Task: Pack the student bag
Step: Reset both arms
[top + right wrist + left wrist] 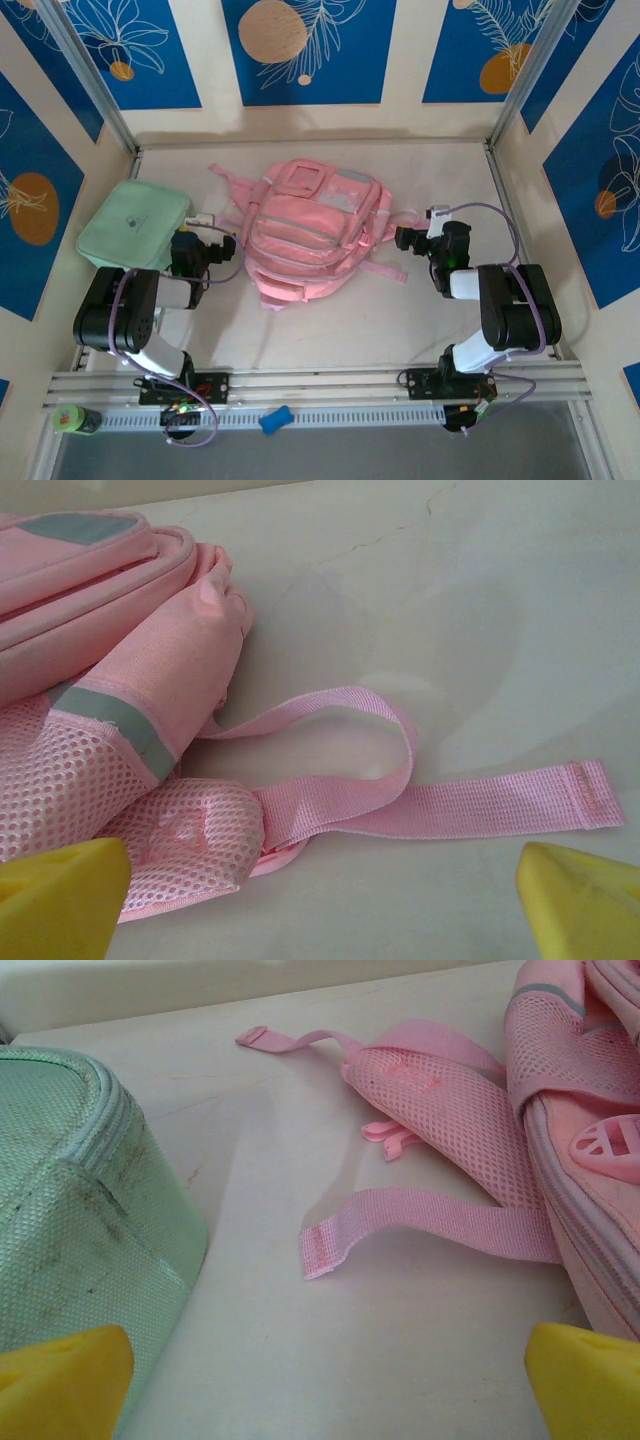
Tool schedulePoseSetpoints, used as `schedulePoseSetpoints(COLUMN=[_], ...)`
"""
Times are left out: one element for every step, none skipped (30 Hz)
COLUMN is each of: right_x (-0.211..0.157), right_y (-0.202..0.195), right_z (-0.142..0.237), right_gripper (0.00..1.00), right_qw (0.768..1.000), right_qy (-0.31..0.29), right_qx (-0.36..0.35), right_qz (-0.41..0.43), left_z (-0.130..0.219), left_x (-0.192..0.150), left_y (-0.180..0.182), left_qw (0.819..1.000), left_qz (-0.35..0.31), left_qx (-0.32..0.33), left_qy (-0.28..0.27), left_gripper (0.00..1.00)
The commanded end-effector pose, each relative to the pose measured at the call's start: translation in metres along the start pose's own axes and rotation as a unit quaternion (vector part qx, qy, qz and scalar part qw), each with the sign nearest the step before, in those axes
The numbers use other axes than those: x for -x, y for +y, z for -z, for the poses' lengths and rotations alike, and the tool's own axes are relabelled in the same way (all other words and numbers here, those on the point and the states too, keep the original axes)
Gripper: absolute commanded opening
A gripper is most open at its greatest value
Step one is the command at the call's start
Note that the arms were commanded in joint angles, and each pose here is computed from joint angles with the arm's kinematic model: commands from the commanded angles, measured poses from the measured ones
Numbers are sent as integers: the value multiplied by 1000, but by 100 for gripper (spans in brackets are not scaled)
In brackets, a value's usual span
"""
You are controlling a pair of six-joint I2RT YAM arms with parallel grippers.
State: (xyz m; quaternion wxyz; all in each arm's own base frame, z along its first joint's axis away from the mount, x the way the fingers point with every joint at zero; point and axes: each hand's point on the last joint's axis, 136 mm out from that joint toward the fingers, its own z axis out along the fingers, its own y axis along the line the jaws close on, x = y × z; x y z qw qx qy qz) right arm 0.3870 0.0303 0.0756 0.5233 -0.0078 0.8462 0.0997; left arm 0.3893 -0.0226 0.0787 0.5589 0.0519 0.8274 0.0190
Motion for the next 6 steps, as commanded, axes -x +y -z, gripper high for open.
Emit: schedulePoseSetpoints(right_x=[21, 20, 20, 20, 20, 19], right_y=[3, 2, 2, 2, 2, 3], right_z=[-1, -2, -2, -2, -2, 0], right_gripper=[99, 99, 99, 99, 99, 99], right_qw=[999, 999, 1000, 1000, 1000, 999], right_qy=[-30, -28, -27, -27, -27, -30], right_qx=[7, 7, 8, 9, 9, 9], right_qz=[15, 13, 12, 12, 11, 14], left_z=[-2, -2, -2, -2, -2, -2], left_x=[15, 15, 15, 15, 15, 15], left_y=[1, 1, 1, 1, 1, 1], left_qw=[1000, 1000, 1000, 1000, 1000, 1000], left_qz=[6, 6, 6, 6, 6, 6], left_qx=[-5, -5, -4, -5, -5, -5], left_qy=[-25, -25, -25, -24, -25, -25], left_gripper=[99, 99, 100, 99, 99, 99])
